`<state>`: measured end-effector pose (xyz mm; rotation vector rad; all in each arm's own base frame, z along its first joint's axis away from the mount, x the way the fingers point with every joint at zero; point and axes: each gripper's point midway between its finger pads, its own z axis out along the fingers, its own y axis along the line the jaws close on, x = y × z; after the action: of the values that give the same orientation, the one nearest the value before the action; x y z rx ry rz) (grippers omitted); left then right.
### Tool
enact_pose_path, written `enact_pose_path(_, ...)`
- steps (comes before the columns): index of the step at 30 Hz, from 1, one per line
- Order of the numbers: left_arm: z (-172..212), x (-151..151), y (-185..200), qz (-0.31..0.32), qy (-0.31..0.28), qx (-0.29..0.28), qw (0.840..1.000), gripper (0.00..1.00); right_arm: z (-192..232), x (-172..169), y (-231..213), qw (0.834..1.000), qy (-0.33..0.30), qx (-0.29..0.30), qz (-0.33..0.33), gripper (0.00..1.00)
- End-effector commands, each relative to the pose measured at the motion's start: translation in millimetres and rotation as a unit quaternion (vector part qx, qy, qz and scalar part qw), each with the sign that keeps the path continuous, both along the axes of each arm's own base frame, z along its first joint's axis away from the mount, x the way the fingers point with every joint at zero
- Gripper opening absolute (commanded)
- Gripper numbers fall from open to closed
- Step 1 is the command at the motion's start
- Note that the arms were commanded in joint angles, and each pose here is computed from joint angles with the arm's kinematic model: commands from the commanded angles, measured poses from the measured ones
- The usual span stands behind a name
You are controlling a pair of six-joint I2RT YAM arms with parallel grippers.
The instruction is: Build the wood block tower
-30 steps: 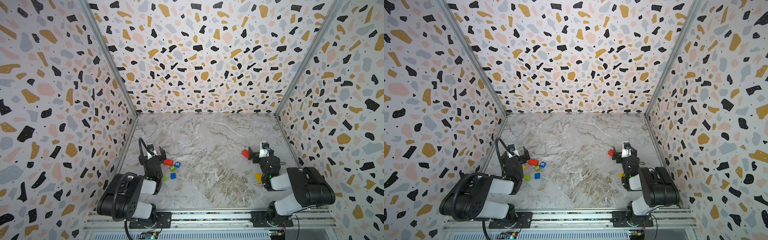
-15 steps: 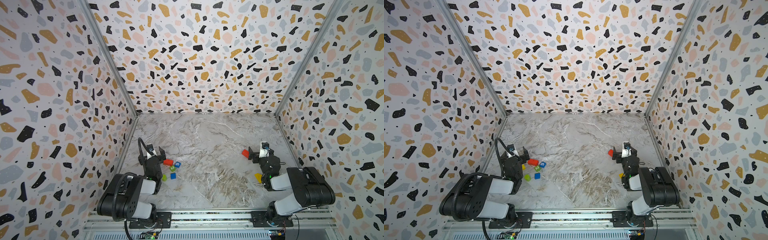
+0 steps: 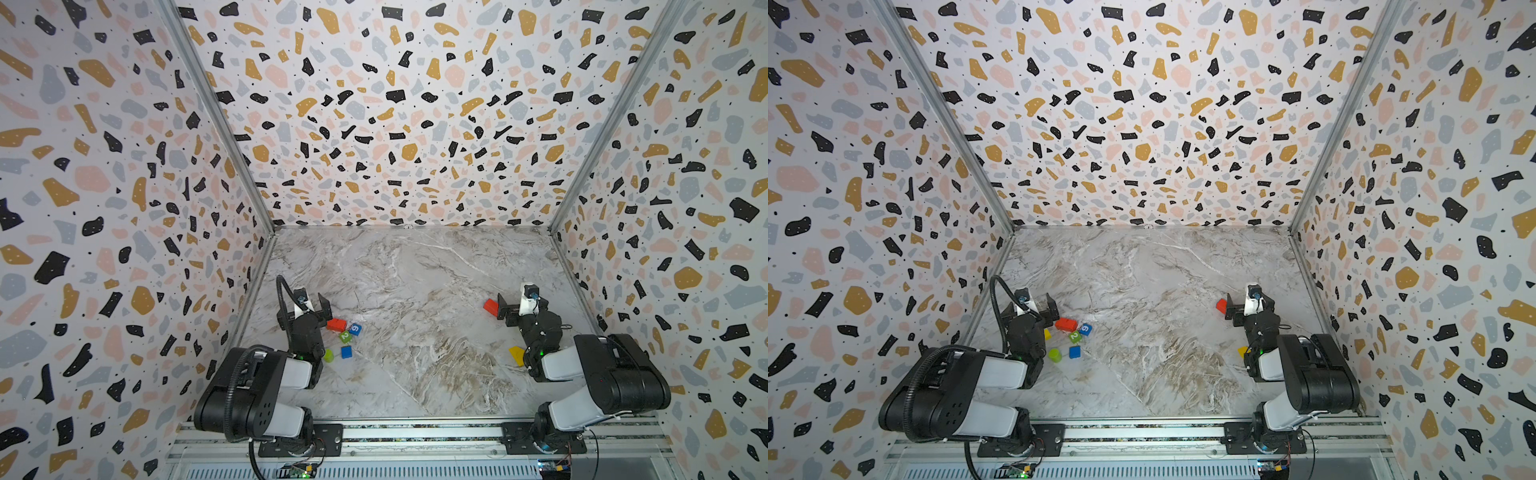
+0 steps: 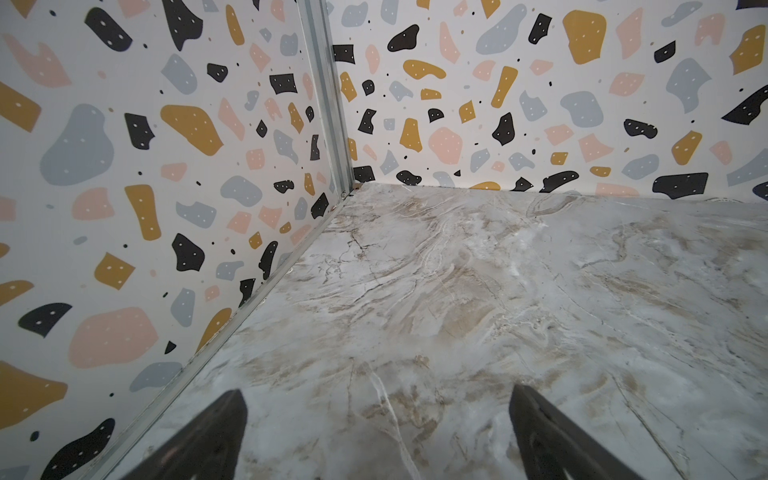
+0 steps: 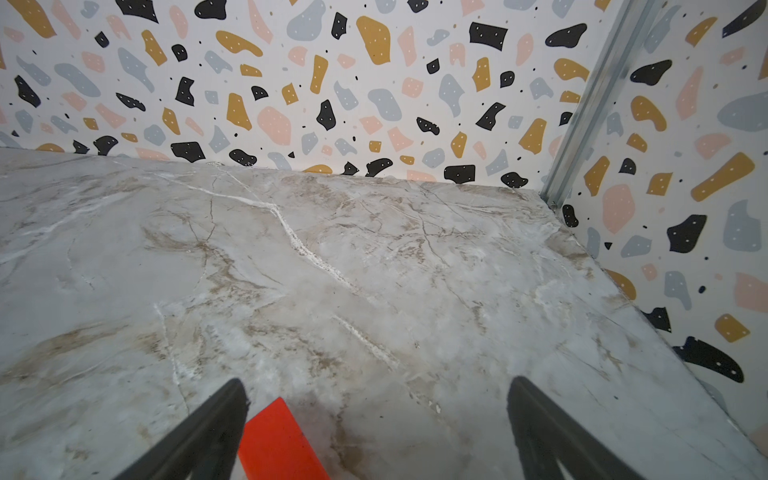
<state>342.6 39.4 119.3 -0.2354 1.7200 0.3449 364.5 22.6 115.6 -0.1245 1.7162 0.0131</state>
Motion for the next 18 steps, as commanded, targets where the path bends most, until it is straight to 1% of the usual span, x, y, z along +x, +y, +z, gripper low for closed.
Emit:
enact_pose_path(1,16,6,1,0.001,-0.03,-0.007,1.0,1.0,10,3,2,1.0,-0.014,0.001,0.003,0.99)
enact_pose_path(9,16,5,1,0.0,-0.031,-0.009,0.999,1.0,10,3,2,1.0,-0.016,-0.003,-0.002,0.99)
enact_pose_path(10,17,4,2,0.002,-0.033,-0.01,0.999,1.0,11,2,1,1.0,-0.017,-0.003,-0.007,0.99)
enact_pose_path(11,19,3,6,0.015,-0.037,-0.012,0.999,1.0,12,-1,-5,0.999,-0.02,0.004,-0.025,0.99)
enact_pose_path(12,21,2,12,0.035,-0.04,-0.019,0.998,1.0,22,-3,-13,0.998,-0.04,0.015,-0.046,0.99)
enact_pose_path(13,21,2,15,0.048,-0.033,-0.02,0.998,1.0,26,-7,-18,0.997,-0.046,0.02,-0.062,0.99)
enact_pose_path(15,25,7,15,0.048,-0.017,-0.016,0.999,1.0,34,-11,-20,0.996,-0.057,0.018,-0.068,0.99)
enact_pose_path(16,26,9,12,0.041,-0.012,-0.015,0.999,1.0,32,-11,-19,0.997,-0.047,0.013,-0.066,0.99)
enact_pose_path(18,30,12,9,0.032,-0.008,-0.019,0.999,1.0,37,-11,-16,0.997,-0.045,0.005,-0.067,0.99)
